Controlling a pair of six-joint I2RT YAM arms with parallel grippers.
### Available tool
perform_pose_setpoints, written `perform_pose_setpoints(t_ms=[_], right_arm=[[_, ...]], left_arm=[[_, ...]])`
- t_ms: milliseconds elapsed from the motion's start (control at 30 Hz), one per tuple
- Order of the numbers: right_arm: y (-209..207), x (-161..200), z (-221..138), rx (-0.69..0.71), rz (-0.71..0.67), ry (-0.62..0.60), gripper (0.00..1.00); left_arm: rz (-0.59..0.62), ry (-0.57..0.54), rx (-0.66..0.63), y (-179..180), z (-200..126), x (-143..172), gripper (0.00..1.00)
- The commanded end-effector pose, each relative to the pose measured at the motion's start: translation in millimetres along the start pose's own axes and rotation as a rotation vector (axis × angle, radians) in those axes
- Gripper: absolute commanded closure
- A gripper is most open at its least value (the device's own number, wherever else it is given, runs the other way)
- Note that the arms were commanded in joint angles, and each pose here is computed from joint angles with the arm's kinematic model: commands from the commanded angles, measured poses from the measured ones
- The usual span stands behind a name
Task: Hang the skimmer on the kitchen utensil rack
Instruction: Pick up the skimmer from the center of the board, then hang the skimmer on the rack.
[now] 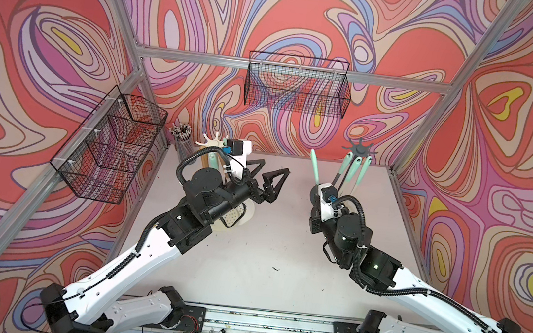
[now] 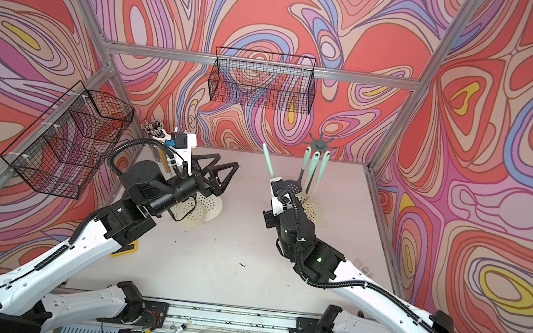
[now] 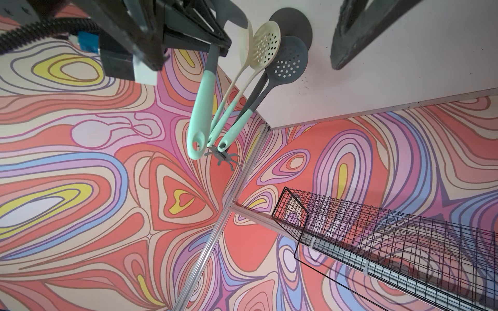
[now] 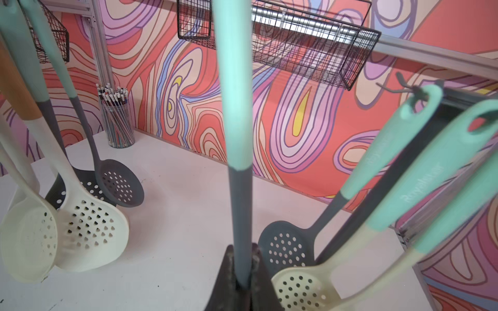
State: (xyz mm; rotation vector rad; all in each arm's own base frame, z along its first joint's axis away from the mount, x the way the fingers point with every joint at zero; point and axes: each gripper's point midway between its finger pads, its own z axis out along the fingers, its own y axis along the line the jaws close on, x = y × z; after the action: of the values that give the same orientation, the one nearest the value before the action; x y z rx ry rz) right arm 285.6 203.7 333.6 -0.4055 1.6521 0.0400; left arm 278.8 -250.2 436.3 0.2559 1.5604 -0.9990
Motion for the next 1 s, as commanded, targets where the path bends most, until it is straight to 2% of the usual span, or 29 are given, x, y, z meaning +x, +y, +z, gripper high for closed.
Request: perform_pose_setpoints(t_ms=[0, 167, 400, 633, 967], right_arm=[[-18, 8, -11, 0.055, -0.030, 0.056, 1.00], [-47, 7, -26, 0.153, 0.021, 0.047, 1.00], [-98, 25, -22, 0.257, 0.166, 0.085, 1.00], [-112, 11, -32, 0.285, 0.167, 0.028, 1.00], [-146, 21, -17, 0.323, 0.197, 0.071, 1.00]], left_arm=[[0.028, 0.118, 0.033, 4, -4, 29, 0.00], [0.049, 0.171, 0.045, 10, -9, 44, 0.00], [0.035, 0.209, 0.060, 19, -11, 58, 0.00], [0.047, 0.227, 0.080, 18, -13, 65, 0.00], [0.071, 0.240, 0.088, 23, -13, 67, 0.00]])
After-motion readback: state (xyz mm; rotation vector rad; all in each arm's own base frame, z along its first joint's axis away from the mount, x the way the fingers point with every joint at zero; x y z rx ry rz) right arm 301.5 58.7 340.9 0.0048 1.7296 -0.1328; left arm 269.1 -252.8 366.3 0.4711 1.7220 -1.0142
